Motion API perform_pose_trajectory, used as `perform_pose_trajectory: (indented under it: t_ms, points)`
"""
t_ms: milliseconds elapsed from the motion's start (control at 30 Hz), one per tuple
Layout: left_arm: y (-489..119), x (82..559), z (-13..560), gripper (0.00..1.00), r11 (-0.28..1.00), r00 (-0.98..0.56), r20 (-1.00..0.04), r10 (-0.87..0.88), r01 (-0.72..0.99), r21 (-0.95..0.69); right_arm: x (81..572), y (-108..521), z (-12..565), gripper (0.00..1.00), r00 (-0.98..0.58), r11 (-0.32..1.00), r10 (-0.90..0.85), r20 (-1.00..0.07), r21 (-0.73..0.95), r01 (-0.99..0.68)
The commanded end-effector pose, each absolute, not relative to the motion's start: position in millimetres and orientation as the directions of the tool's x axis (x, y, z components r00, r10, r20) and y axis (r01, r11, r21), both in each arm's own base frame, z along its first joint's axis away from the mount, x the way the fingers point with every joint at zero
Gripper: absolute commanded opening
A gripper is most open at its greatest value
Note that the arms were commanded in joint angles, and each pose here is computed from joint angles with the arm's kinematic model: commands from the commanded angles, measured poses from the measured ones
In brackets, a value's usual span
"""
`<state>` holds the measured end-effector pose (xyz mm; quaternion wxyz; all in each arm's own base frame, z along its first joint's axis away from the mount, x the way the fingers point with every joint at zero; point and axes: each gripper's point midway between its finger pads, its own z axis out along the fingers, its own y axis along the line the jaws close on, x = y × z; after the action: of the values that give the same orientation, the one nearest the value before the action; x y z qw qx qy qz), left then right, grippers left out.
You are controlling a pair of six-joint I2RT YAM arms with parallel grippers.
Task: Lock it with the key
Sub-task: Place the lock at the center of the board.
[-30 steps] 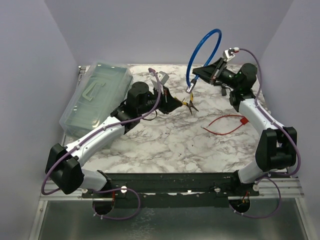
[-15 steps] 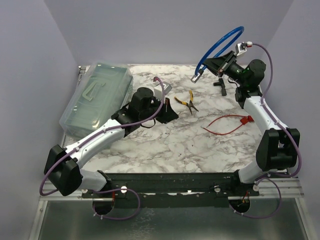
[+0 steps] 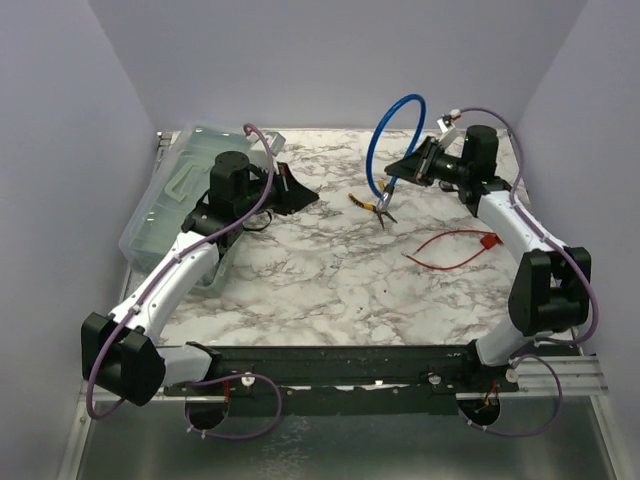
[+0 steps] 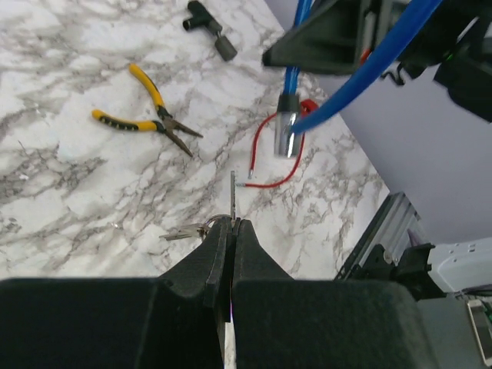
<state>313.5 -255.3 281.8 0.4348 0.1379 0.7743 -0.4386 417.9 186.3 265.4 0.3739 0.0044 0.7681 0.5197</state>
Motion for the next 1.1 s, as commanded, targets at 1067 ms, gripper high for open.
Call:
perform_pose_trajectory:
  t_ms: [1067]
  points:
    - [-193.6, 340.6, 312.3, 0.00, 0.702, -0.465, -0.841, -0.277, 0.499, -0.508, 306.1, 338.9, 44.0, 0.16, -0.950, 0.692, -0.207, -0.233, 0.651, -0.311]
